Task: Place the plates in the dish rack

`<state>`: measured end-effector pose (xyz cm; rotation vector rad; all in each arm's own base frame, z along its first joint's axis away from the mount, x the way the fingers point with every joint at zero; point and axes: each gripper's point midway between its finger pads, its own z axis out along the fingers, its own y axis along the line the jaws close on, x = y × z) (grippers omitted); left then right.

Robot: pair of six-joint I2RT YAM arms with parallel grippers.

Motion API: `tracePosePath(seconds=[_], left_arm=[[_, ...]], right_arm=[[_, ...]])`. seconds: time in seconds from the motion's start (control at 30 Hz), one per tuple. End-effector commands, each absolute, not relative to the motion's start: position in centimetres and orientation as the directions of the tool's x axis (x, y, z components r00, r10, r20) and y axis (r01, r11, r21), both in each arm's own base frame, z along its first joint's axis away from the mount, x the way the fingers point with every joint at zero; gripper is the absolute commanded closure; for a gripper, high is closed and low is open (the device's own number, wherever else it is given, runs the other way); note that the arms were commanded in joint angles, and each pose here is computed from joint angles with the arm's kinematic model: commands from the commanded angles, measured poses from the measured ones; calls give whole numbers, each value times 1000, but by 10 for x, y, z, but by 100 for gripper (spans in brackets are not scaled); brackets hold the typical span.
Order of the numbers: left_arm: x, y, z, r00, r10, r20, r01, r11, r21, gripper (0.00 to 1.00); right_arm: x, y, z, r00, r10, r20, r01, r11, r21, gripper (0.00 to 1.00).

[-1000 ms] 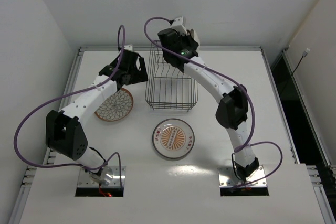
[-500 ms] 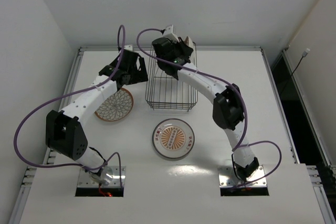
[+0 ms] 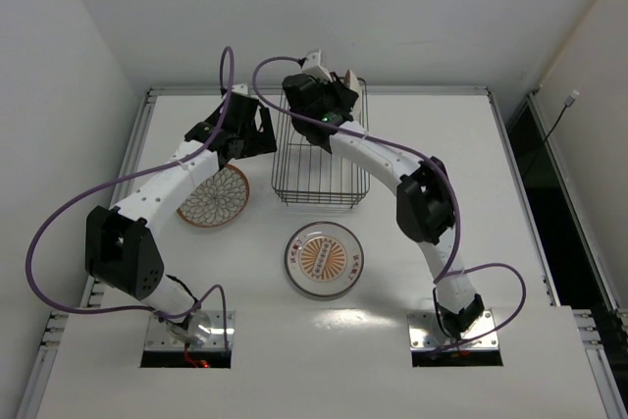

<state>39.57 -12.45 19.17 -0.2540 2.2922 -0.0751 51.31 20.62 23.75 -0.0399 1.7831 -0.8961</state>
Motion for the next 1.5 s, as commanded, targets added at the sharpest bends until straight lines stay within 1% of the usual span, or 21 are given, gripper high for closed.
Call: tracePosePath(seconds=[0.0, 0.17, 0.2, 0.23, 0.67, 0.73, 0.8, 0.83, 0.9, 1.0, 1.03, 1.07, 1.13, 1.2, 1.3, 1.4, 1.47], left_arm=[[404, -127, 206, -623, -235, -746, -164, 972, -168, 10], [404, -127, 206, -623, -235, -746, -164, 972, -168, 10], [404, -127, 206, -623, -235, -746, -164, 972, -168, 10], [404, -127, 206, -623, -235, -746, -164, 972, -168, 10], [404, -127, 206, -623, -235, -746, -164, 972, -168, 10], [404, -127, 206, -623, -235, -746, -164, 972, -168, 10], [403, -125, 210, -611, -246, -752, -176, 969, -174, 10], [402, -123, 216, -597, -250, -762, -180, 968, -177, 10], [401, -121, 226, -568, -270, -777, -187, 962, -197, 10], [394, -113, 239, -514, -295, -805, -206, 954, -218, 10], [394, -111, 247, -491, -303, -817, -208, 951, -228, 10], [392, -108, 248, -482, -312, -819, -219, 948, -232, 10], [388, -101, 257, -447, -327, -832, -245, 940, -238, 10], [385, -92, 263, -418, -330, -846, -270, 935, -231, 10], [384, -84, 270, -377, -354, -856, -316, 918, -240, 10], [380, -78, 274, -358, -355, -863, -330, 913, -239, 10], [380, -79, 274, -355, -363, -861, -333, 910, -246, 10]], right_arm=[[508, 217, 232, -414, -467, -782, 365, 702, -612, 94], [500, 224, 225, -407, -499, -765, 340, 694, -635, 94], [499, 230, 227, -395, -497, -773, 338, 704, -625, 96], [494, 231, 228, -401, -505, -765, 347, 689, -636, 100], [482, 248, 194, -431, -557, -710, 306, 651, -695, 100], [482, 248, 195, -432, -551, -714, 307, 655, -691, 100], [482, 250, 195, -428, -532, -731, 304, 677, -670, 97], [480, 248, 189, -447, -544, -710, 280, 669, -688, 97], [479, 251, 185, -437, -505, -744, 273, 714, -645, 94], [476, 251, 183, -434, -477, -764, 269, 740, -616, 94], [475, 251, 180, -443, -482, -756, 254, 741, -621, 94], [474, 252, 177, -441, -465, -768, 255, 755, -604, 92], [474, 248, 175, -453, -452, -768, 243, 767, -594, 92], [478, 248, 175, -448, -417, -791, 252, 790, -559, 88], [481, 245, 181, -438, -385, -812, 268, 807, -527, 88], [479, 242, 195, -419, -368, -830, 298, 808, -508, 100], [478, 238, 204, -407, -364, -838, 324, 800, -505, 100]])
